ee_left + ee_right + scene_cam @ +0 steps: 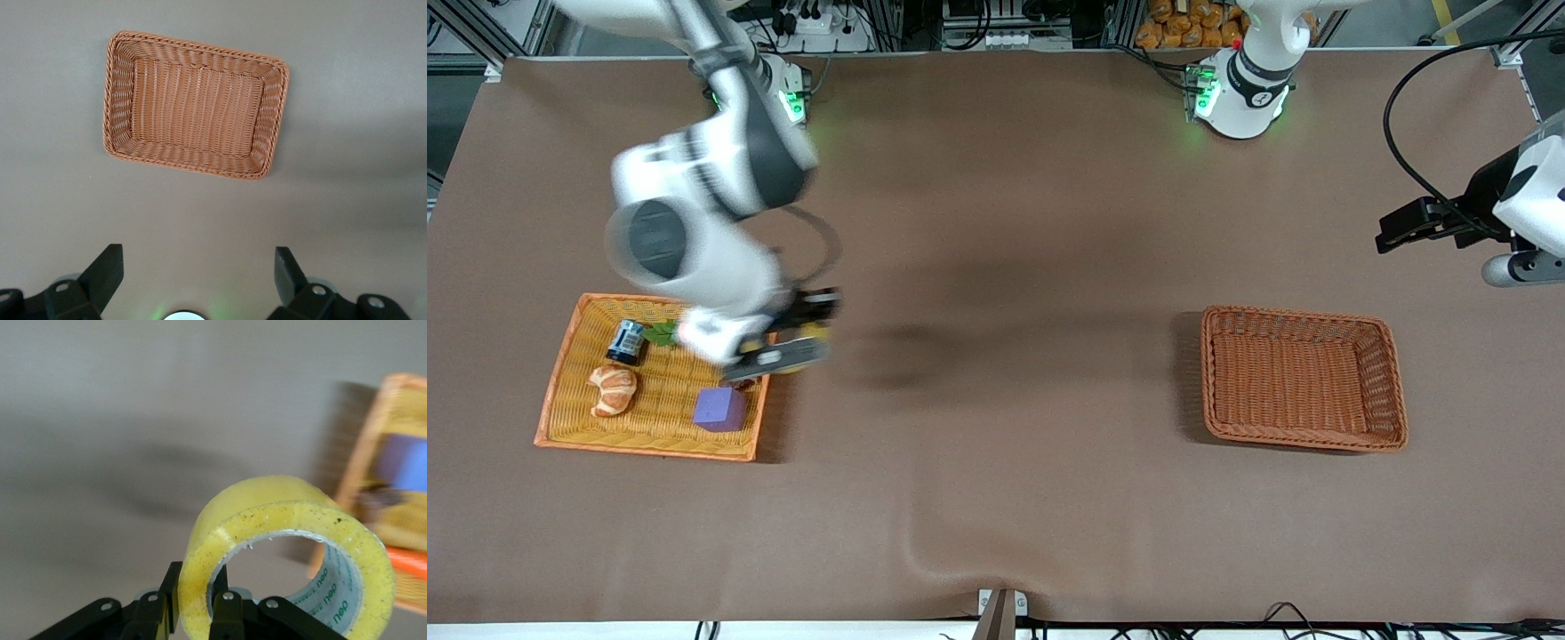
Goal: Transfer tape with both arms
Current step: 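Carry the tape to mid-table and set it down with the right gripper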
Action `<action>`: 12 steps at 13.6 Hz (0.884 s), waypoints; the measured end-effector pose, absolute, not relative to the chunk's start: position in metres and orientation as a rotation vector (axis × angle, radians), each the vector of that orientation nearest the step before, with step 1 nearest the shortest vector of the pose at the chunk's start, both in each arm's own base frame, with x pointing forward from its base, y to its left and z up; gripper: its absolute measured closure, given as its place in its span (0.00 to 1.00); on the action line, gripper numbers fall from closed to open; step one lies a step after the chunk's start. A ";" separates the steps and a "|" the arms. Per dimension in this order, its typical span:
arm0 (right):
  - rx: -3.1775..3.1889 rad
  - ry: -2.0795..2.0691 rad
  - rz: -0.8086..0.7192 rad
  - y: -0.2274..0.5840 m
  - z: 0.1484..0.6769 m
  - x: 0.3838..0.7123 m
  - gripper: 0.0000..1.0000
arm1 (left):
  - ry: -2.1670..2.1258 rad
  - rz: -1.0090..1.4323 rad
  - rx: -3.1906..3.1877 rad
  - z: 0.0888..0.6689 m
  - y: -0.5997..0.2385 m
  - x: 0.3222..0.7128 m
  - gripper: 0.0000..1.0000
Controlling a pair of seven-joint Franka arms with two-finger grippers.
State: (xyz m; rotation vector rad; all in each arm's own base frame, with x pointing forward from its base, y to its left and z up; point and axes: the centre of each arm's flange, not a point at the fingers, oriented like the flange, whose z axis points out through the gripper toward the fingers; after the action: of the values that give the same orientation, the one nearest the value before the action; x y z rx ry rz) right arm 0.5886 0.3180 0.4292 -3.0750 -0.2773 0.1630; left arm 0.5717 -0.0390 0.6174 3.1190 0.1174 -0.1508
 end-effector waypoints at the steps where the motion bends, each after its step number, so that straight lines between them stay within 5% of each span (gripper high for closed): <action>1: -3.080 -0.239 0.144 0.367 0.418 0.574 0.78 | 0.117 -0.152 3.119 0.617 -0.039 0.572 0.00; 5: -3.051 -0.080 0.014 0.526 0.325 0.529 0.78 | 0.115 -0.216 3.115 0.594 -0.039 0.581 0.00; 8: -3.026 -0.061 -0.055 0.564 0.238 0.520 0.77 | 0.115 -0.265 3.110 0.575 -0.039 0.589 0.00; 12: -3.034 -0.046 -0.073 0.560 0.244 0.535 0.44 | 0.090 -0.272 3.107 0.555 -0.048 0.598 0.00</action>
State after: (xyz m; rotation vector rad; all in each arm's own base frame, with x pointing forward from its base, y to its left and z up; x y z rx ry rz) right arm 0.5350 0.5597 0.2441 -3.0343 -0.0455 -0.0732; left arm 0.5985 -0.0484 0.5549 3.1068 0.0902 -0.2720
